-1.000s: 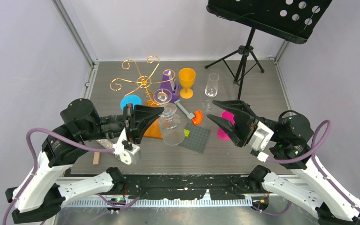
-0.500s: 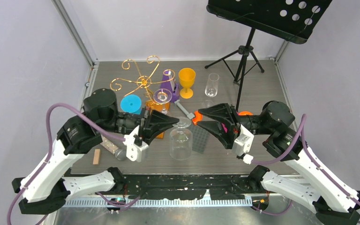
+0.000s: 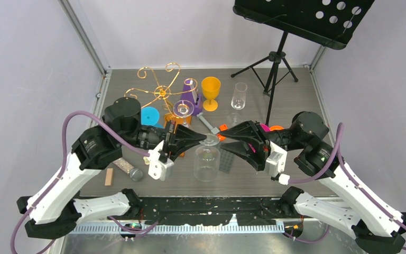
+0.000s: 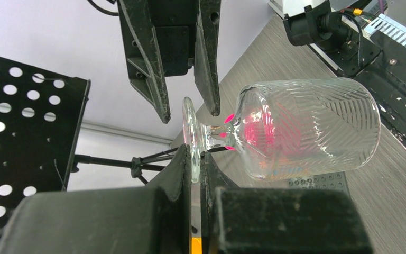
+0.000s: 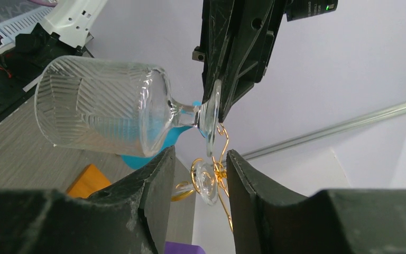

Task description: Place the wine glass upside down on the wine glass rack

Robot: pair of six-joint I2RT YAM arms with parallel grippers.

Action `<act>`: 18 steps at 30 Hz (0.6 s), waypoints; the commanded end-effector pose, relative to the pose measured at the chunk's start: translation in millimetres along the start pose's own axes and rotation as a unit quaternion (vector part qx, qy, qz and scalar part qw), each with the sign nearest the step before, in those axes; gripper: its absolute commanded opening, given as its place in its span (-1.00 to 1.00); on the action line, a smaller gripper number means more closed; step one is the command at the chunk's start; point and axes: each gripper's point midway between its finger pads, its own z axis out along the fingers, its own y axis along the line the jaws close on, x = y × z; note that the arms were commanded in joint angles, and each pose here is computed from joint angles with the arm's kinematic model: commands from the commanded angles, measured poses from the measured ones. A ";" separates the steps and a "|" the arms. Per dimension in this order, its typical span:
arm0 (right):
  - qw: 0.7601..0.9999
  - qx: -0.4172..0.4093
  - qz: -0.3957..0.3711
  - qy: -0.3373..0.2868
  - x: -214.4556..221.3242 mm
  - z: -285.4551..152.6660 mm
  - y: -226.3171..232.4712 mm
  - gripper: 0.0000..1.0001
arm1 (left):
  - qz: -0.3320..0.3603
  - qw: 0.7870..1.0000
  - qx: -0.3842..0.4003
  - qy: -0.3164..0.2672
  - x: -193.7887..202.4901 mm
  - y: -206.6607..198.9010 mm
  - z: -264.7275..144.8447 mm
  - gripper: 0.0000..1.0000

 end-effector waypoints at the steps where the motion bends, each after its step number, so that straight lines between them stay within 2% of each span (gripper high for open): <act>1: 0.999 0.006 -0.012 -0.036 -21.6 2.7 -15.1 -0.08 | 0.039 0.999 -0.016 -0.021 -16.7 16.6 -2.7 -1.00; 18: 0.999 -0.009 0.009 -0.051 -19.2 12.8 -10.4 -0.26 | 0.041 0.999 0.000 -0.024 -13.0 10.3 7.6 -1.00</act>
